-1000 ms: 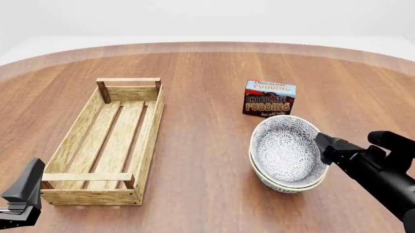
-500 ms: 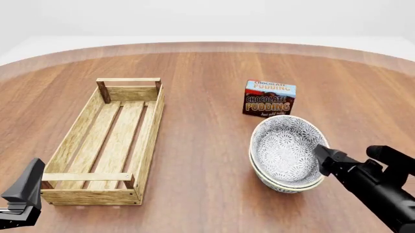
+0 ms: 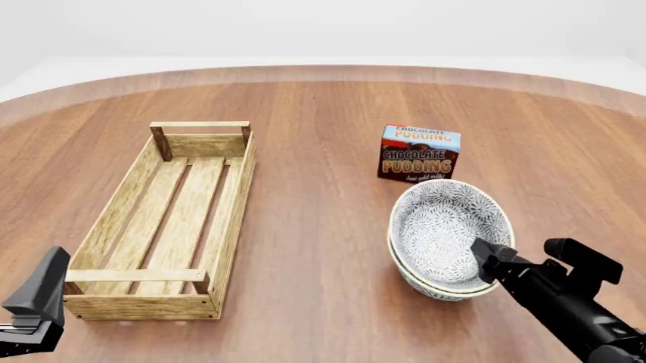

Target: Stack the left bowl on the right bowl and place them in the tray.

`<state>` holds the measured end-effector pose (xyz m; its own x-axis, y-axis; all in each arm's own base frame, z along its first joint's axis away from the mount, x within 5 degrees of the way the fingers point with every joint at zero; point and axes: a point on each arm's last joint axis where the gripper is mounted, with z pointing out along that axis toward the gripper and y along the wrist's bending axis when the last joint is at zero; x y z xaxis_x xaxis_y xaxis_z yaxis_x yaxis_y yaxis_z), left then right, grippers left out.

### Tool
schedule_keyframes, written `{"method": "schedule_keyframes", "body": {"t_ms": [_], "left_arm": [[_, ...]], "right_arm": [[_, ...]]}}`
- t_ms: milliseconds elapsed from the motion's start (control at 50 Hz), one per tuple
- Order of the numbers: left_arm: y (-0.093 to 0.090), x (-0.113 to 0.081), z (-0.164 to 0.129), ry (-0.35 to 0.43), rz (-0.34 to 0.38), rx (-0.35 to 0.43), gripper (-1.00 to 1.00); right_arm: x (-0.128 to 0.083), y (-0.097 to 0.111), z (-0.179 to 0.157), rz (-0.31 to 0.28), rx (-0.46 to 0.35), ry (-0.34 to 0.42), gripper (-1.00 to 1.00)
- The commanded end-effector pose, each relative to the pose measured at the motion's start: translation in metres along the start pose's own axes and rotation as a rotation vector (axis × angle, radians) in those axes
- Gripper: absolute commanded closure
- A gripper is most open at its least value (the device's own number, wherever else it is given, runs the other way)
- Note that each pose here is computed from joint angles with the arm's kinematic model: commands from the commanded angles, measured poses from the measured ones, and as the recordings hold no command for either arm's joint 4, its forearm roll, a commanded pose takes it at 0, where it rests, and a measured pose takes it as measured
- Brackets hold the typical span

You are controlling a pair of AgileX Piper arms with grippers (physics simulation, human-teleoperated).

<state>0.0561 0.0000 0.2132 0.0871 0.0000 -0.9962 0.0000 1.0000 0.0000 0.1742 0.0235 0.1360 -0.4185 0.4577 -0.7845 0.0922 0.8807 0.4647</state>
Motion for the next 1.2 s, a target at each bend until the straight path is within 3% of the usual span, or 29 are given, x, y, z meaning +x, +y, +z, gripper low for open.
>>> {"method": "schedule_keyframes", "body": {"t_ms": [20, 180, 200, 580, 1000, 1200], "left_arm": [[0.000, 0.000, 0.000, 0.000, 0.000, 0.000, -1.00], [0.000, 0.000, 0.000, 0.000, 0.000, 0.000, -1.00], [0.000, 0.000, 0.000, 0.000, 0.000, 0.000, -1.00], [0.000, 0.000, 0.000, 0.000, 0.000, 0.000, -1.00], [0.000, 0.000, 0.000, 0.000, 0.000, 0.000, -1.00], [0.000, 0.000, 0.000, 0.000, 0.000, 0.000, -1.00]], "right_arm": [[0.010, -0.001, 0.007, 0.005, -0.011, 0.020, -1.00], [0.020, -0.004, 0.014, 0.012, -0.018, 0.036, -1.00], [0.021, -0.003, 0.014, 0.012, -0.021, 0.039, 1.00], [0.013, 0.003, 0.008, 0.011, -0.043, 0.017, 1.00], [-0.040, 0.030, -0.025, -0.007, -0.088, -0.093, 1.00], [-0.074, 0.064, -0.027, -0.053, -0.163, -0.111, 1.00]]}}
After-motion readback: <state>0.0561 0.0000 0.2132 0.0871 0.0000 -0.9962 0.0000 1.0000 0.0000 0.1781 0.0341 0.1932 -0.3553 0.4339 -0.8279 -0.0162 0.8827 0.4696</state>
